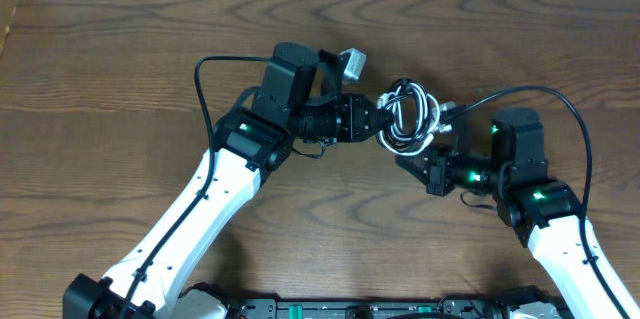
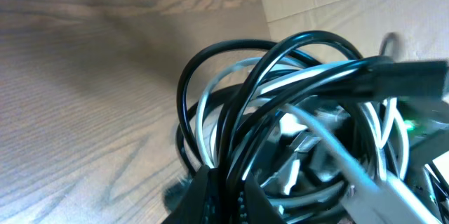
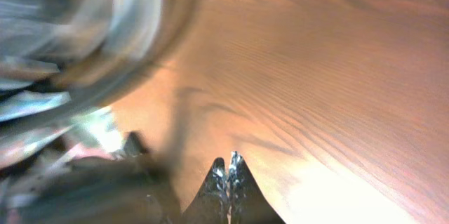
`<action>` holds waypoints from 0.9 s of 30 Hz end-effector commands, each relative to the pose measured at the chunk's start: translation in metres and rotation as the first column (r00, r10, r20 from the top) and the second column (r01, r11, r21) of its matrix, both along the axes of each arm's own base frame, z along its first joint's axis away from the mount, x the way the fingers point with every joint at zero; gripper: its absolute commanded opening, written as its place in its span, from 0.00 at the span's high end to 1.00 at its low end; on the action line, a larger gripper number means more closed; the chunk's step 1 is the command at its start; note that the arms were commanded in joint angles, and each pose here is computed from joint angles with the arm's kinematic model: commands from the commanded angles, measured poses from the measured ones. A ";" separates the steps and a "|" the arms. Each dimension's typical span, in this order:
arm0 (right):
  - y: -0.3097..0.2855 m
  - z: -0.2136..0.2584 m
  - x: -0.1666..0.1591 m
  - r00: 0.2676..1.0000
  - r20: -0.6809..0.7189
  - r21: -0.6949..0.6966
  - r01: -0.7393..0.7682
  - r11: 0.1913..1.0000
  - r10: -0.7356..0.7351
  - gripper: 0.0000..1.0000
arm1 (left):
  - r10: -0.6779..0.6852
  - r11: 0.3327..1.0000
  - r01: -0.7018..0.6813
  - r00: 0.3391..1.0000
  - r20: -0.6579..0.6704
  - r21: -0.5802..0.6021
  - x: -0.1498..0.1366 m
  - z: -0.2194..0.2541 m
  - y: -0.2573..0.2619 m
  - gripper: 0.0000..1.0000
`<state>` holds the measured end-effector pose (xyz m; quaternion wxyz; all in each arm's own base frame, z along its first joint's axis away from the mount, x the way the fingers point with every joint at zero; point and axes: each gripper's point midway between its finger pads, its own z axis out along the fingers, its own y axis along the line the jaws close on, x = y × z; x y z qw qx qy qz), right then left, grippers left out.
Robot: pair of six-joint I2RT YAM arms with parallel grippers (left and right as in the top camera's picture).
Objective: Untangle cables
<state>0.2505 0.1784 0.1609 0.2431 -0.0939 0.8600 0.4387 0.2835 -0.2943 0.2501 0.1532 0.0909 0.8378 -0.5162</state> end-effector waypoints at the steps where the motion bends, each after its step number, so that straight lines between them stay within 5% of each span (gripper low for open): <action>1: -0.038 -0.033 0.019 0.970 -0.032 -0.214 0.229 0.950 -0.241 0.90 | -0.017 1.000 0.018 1.000 0.010 -0.015 -0.002 0.005 -0.003 0.93; 2: -0.047 -0.039 0.019 0.955 -0.051 -0.253 0.270 0.929 -0.292 0.75 | -0.017 1.000 0.017 1.000 0.009 -0.014 -0.001 0.005 -0.003 0.93; 5: -0.047 -0.039 0.021 0.954 -0.042 -0.253 0.276 0.927 -0.296 0.63 | -0.015 1.000 0.015 1.000 0.014 -0.008 -0.001 0.004 -0.002 0.93; 14: -0.025 -0.006 0.034 0.978 0.078 -0.114 0.200 0.973 -0.192 0.63 | 0.087 0.985 -0.087 0.996 0.007 0.149 0.009 -0.027 0.019 0.93; 20: -0.026 0.000 0.042 0.971 0.120 -0.104 0.221 0.970 -0.208 0.60 | 0.169 0.902 -0.184 0.983 0.072 0.390 0.017 -0.064 0.055 0.93; 24: -0.023 0.001 0.040 0.974 0.115 -0.094 0.205 0.974 -0.194 0.57 | 0.112 0.864 -0.165 0.984 0.138 0.475 0.016 -0.074 0.068 0.93; 27: -0.005 0.013 0.026 0.990 0.125 -0.015 0.071 0.997 -0.068 0.44 | 0.001 0.852 -0.104 0.980 0.198 0.512 0.013 -0.076 0.069 0.93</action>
